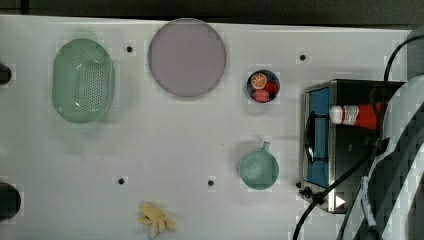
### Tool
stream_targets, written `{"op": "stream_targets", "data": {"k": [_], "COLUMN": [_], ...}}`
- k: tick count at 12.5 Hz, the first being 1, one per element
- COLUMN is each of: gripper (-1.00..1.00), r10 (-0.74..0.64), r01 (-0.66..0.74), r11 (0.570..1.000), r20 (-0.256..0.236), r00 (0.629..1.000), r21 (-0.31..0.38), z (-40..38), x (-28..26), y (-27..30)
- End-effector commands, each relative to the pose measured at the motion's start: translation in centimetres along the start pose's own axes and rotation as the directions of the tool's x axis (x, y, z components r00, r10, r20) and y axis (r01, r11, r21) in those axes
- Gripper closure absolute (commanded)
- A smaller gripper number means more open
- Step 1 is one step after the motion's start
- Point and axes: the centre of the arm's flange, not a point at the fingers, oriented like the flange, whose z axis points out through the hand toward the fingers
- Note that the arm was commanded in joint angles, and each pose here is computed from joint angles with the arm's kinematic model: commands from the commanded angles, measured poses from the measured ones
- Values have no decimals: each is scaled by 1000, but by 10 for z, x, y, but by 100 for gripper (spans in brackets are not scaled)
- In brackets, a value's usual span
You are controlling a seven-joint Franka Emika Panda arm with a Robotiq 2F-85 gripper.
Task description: Pick Ketchup from oven and place it on table.
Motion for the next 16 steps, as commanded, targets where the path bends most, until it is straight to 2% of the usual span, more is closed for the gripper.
{"op": "stream_targets", "data": {"k": [1, 3, 5, 10, 12, 16], "gripper": [-27, -27, -27, -27, -27, -27], "r10": [-171, -259, -354, -517, -532, -523], "r01": [170, 261, 361, 535, 552, 547], "r11": [985, 965, 932, 845, 834, 836], "r20": [78, 136, 174, 225, 229, 237], "r00": [982, 956, 919, 826, 815, 819], "r21": [22, 0, -10, -22, -24, -42], "z": [-44, -52, -56, -24, 9, 99], "x": [-90, -140, -196, -308, -328, -341], "y": [-30, -41, -57, -81, -82, -63]}}
